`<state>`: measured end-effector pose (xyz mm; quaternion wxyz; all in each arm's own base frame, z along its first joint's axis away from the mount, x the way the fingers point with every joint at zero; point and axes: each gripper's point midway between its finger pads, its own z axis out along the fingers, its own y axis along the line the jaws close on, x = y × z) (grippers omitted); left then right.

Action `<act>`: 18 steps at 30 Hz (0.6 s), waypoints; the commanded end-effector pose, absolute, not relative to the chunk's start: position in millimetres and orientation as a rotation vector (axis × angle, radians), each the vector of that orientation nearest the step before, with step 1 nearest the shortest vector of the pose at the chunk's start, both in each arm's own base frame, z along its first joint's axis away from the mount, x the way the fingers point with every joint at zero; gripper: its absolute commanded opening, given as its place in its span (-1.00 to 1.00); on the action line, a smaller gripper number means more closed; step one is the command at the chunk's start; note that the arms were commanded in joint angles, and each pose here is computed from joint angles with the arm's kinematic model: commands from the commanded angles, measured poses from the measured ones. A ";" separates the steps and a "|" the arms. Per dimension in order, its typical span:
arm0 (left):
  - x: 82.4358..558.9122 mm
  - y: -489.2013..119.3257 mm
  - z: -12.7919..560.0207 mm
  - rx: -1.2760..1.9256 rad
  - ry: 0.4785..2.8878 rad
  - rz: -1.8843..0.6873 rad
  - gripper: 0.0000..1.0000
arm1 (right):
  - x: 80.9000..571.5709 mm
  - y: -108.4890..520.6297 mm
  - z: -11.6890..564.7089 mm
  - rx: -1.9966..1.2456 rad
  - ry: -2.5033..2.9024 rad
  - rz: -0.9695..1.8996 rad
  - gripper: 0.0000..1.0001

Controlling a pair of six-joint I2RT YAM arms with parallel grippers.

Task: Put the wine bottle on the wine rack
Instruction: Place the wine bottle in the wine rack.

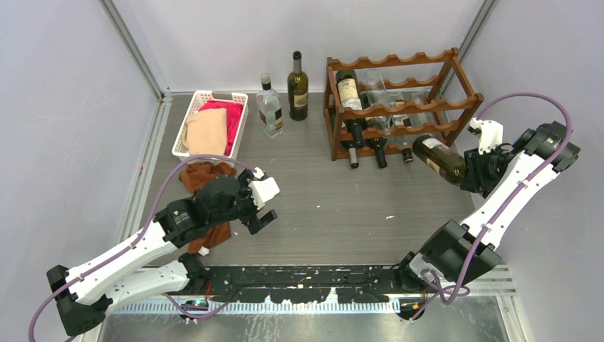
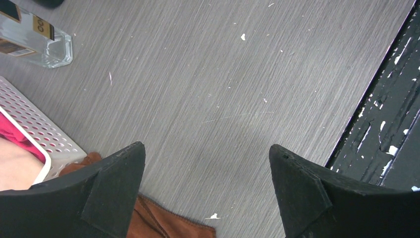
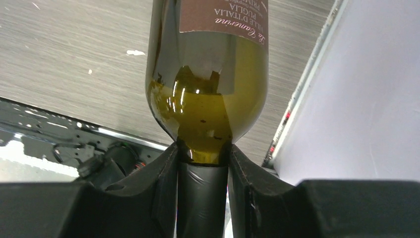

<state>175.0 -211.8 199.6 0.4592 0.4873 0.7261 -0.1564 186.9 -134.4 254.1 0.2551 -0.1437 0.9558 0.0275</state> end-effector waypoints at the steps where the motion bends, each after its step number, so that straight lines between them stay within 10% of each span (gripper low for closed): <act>1: 178.1 -217.2 209.9 1.187 1.741 -0.405 0.87 | 212.2 -113.3 279.7 -0.350 2.386 0.132 -0.97; 18: 176.5 -219.1 208.6 1.197 1.736 -0.418 0.86 | 252.4 -119.9 273.8 -0.203 2.220 0.186 -0.97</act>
